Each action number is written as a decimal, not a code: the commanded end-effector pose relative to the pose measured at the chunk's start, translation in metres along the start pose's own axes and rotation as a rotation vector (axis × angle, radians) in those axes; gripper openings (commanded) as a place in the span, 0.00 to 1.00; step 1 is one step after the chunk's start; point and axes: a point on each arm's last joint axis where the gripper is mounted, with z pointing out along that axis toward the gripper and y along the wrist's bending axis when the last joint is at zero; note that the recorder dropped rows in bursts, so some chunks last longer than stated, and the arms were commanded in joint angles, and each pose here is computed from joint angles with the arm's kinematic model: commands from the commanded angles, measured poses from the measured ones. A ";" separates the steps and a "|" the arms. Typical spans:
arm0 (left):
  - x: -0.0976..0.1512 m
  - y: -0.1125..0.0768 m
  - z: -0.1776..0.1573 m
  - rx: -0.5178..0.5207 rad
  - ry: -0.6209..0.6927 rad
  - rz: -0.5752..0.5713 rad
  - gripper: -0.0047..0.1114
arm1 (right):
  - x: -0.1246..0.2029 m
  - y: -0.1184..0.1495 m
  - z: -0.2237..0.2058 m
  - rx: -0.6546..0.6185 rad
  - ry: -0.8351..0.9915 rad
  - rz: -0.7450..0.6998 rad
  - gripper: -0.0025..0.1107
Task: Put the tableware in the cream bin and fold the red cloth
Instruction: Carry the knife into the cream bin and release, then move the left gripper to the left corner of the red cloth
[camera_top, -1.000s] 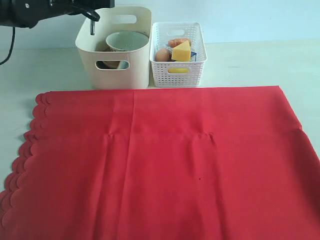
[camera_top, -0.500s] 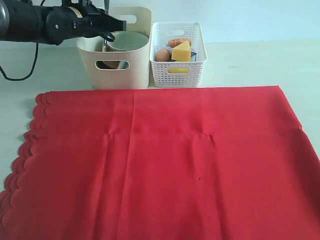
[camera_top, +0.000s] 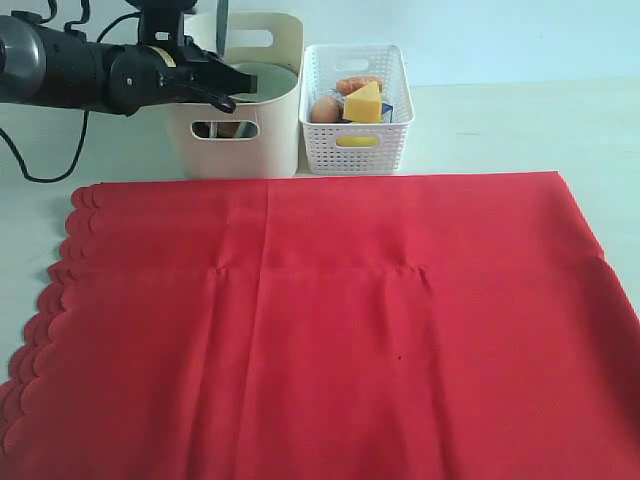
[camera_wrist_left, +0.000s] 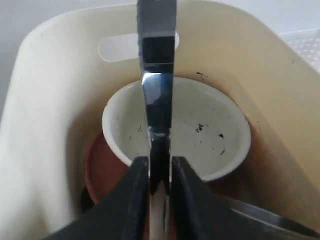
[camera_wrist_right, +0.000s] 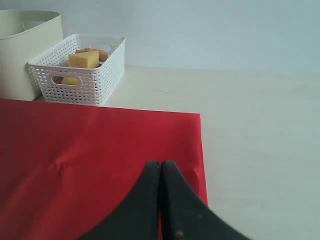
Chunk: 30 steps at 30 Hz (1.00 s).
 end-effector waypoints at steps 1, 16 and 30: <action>-0.004 0.000 -0.001 -0.001 -0.019 -0.012 0.39 | 0.000 0.000 0.000 0.005 -0.012 0.001 0.02; -0.063 -0.005 -0.075 0.016 0.106 0.027 0.47 | 0.000 0.000 0.000 0.005 -0.012 0.001 0.02; -0.056 -0.006 -0.123 0.033 0.478 0.049 0.47 | 0.000 0.000 0.000 0.005 -0.012 0.001 0.02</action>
